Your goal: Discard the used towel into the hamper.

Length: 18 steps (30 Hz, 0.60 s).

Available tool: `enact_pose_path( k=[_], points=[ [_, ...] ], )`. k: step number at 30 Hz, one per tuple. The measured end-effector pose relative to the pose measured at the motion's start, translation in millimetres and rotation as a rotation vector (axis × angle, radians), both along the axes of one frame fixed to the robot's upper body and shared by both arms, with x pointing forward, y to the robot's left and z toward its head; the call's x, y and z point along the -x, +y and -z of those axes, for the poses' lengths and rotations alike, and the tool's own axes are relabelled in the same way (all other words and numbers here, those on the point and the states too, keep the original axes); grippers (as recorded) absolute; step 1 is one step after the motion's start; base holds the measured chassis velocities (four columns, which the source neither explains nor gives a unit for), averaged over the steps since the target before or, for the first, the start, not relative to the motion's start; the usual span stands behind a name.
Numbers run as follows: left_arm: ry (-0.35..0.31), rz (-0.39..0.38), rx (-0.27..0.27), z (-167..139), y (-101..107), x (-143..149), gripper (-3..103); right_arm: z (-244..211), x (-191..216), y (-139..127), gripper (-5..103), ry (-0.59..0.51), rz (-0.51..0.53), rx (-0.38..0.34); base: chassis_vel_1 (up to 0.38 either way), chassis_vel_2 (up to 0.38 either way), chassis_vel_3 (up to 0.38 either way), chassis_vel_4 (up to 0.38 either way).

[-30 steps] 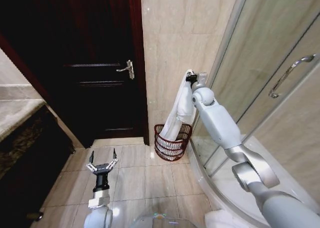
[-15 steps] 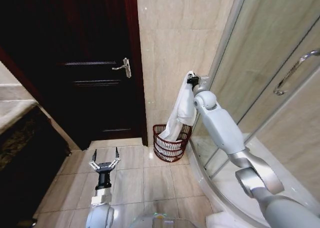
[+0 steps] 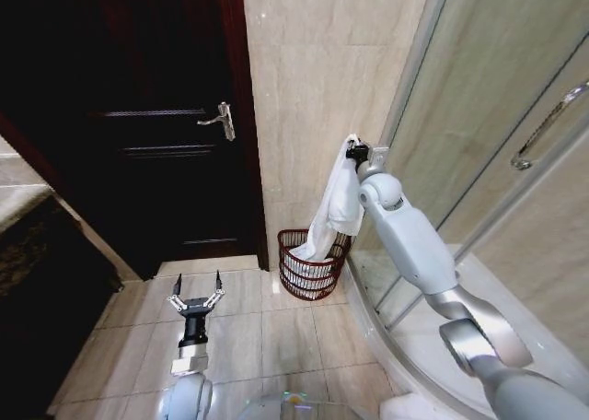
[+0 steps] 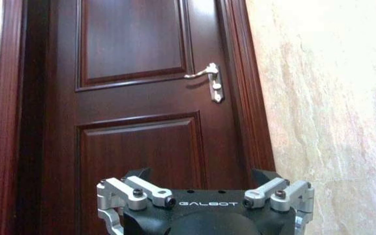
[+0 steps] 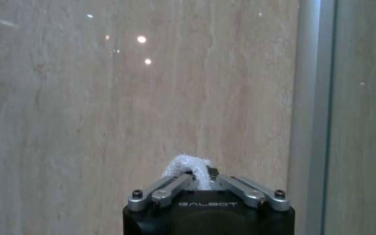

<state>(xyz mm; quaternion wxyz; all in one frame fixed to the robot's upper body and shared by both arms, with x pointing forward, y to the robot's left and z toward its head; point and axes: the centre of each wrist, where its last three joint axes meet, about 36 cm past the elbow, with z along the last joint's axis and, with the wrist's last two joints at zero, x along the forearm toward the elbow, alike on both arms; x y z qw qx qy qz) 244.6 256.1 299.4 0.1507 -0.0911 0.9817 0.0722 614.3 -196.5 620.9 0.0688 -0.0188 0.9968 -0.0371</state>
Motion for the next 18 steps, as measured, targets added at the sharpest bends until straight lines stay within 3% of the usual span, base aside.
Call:
enact_pose_path(
  k=[18],
  points=[
    [0.005, 0.008, -0.01, 2, -1, 2, 100, 16, 39, 9, 2, 0.01, -0.033, -0.012, -0.029, 0.02, 0.018, -0.03]
  ],
)
